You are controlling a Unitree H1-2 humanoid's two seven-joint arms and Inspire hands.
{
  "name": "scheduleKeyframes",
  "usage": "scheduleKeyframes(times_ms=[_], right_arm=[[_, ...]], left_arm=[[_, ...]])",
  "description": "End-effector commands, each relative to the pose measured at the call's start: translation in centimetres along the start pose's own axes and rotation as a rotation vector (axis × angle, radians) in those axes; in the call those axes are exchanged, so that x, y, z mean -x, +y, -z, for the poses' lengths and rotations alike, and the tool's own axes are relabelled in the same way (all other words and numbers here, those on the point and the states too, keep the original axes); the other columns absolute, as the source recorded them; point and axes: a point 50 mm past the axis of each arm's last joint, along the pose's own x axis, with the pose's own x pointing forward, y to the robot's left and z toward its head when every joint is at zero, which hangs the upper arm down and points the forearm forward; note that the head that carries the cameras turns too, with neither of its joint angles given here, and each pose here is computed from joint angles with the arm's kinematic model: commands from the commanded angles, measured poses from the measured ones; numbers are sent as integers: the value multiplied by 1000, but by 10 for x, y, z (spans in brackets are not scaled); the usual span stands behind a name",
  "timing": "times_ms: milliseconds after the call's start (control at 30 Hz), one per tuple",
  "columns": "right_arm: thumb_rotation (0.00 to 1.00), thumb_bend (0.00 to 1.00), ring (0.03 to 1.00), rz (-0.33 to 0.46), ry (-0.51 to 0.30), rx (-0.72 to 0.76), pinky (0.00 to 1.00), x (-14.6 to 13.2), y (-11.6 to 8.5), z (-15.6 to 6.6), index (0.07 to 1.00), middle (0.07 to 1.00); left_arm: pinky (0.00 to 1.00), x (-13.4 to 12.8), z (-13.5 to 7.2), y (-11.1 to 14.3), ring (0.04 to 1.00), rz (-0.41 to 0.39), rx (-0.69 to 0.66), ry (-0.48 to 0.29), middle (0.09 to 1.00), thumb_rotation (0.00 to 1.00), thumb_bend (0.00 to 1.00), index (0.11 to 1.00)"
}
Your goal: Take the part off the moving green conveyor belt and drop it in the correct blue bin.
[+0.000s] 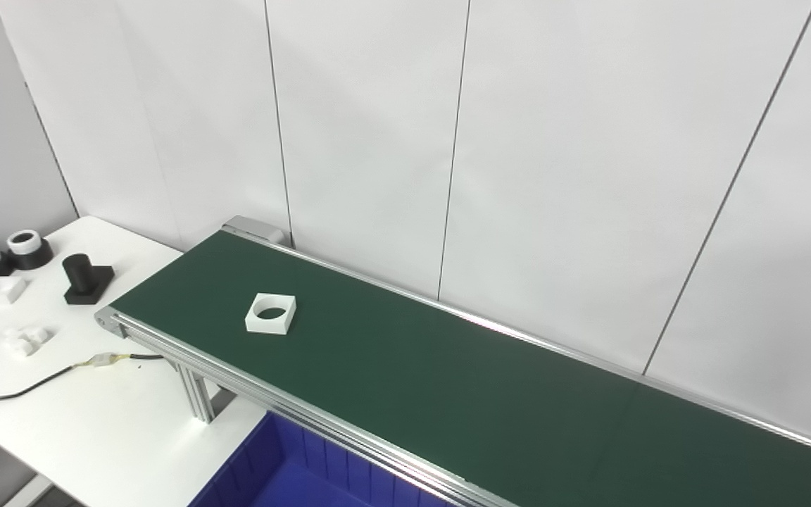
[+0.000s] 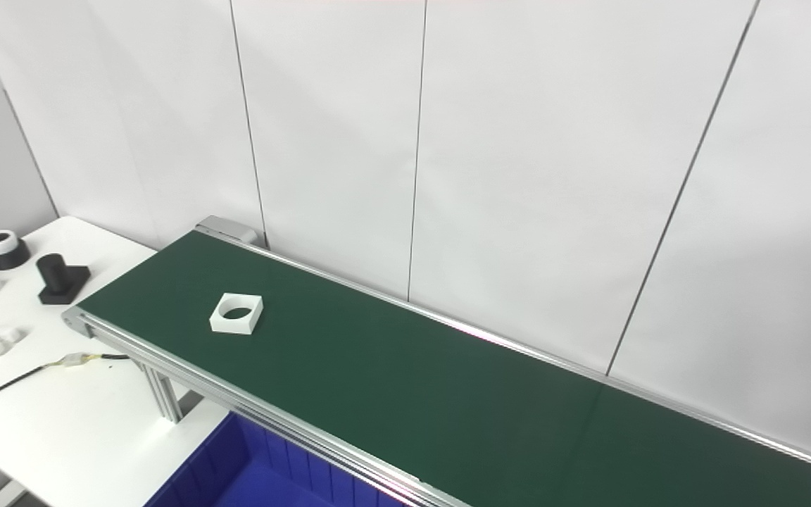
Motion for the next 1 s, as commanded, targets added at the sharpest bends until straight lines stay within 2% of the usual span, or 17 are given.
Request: scheduleKeyframes(times_ms=[0, 200, 333, 600, 667, 833, 967], right_arm=[[0, 503, 792, 5, -78, -35, 669, -2, -5, -12, 860, 833], [0, 509, 780, -5, -77, -35, 660, 1, -6, -12, 854, 823], [0, 520, 765, 0, -72, -40, 649, 1, -7, -11, 834, 804], [0, 474, 784, 8, -84, -37, 666, 0, -5, -14, 849, 821], [0, 451, 763, 14, -93, -22, 647, 0, -3, -15, 846, 813], [0, 408, 741, 9, -101, -11, 638, -1, 2, -16, 844, 808], [0, 419, 739, 2, -106, -11, 622, -3, 5, -17, 836, 802]], left_arm=[[549, -2, -17, -17, 535, -16, 67, -76, 527, 0, 744, 533], [541, -4, -28, -10, 536, -5, 80, -119, 544, 0, 772, 551], [513, -3, -39, -10, 521, 24, 171, -151, 539, 0, 829, 540], [491, -6, -71, 7, 499, 121, 223, -285, 521, 0, 865, 547], [486, -9, -82, 13, 501, 121, 230, -329, 537, 0, 891, 557], [573, -12, -104, 24, 574, 95, 214, -419, 590, 0, 743, 601], [615, -18, -116, 31, 617, 77, 220, -469, 632, 0, 646, 635]])
